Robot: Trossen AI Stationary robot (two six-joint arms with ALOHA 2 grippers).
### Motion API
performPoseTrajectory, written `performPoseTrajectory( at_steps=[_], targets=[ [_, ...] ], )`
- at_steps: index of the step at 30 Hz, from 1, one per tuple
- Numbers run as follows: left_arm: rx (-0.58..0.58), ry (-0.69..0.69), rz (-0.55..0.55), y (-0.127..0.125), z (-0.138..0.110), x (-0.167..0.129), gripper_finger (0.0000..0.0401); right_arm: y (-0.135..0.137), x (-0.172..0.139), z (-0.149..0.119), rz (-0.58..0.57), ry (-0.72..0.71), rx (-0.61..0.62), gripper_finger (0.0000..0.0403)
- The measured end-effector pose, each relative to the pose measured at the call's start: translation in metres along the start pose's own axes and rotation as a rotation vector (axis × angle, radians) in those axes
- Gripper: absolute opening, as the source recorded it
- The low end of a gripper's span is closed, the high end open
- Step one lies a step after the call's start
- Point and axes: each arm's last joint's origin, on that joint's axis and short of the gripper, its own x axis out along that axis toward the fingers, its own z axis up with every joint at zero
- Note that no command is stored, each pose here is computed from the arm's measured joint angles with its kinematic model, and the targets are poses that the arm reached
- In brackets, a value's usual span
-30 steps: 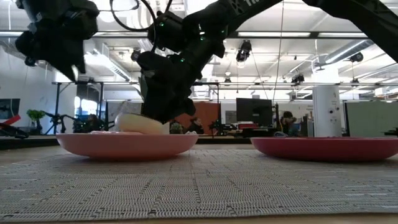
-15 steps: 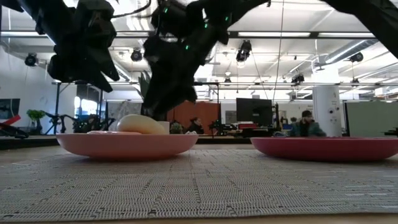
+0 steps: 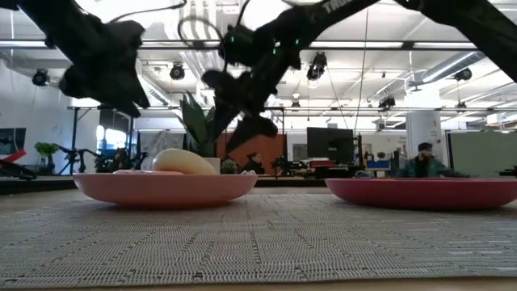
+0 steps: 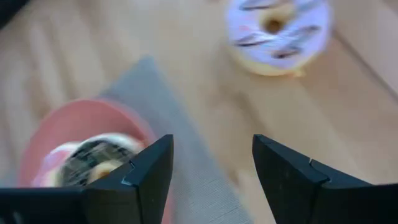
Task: Pick & Place donuts
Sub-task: Put the large purple donut on the light pink plate
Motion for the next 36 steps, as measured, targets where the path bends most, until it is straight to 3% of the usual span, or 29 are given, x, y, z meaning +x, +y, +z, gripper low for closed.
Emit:
performPoseTrajectory(
  at_steps=[4,7,13,16,24,30,36],
  targets=[
    [0.119,-0.029,0.078,0.009,0.009,0.013,0.0133,0.011,-0.024,0.001,0.014,-0.02,-0.085,0.021],
    [0.229,0.031,0.059,0.015,0.019,0.024,0.0133,0.014,-0.048,-0.001,-0.071,-0.027,-0.151,0.021],
    [0.673,0.068,0.036,0.02,0.034,0.045,0.0133,0.019,-0.108,-0.01,-0.208,-0.032,-0.24,0.021],
    [0.82,0.077,0.06,0.022,0.041,0.058,0.0133,0.02,-0.136,-0.016,-0.242,-0.072,-0.226,0.021],
    [0.894,0.267,0.113,0.041,0.058,0.108,0.0133,0.012,-0.187,-0.045,-0.319,-0.209,-0.072,0.021],
    [0.961,0.297,0.129,0.038,0.077,0.13,0.0133,0.001,-0.191,-0.072,-0.342,-0.219,0.022,0.021],
    [1.054,0.361,0.13,0.038,0.075,0.149,0.0133,-0.005,-0.181,-0.094,-0.329,-0.231,0.089,0.021]
  ],
)
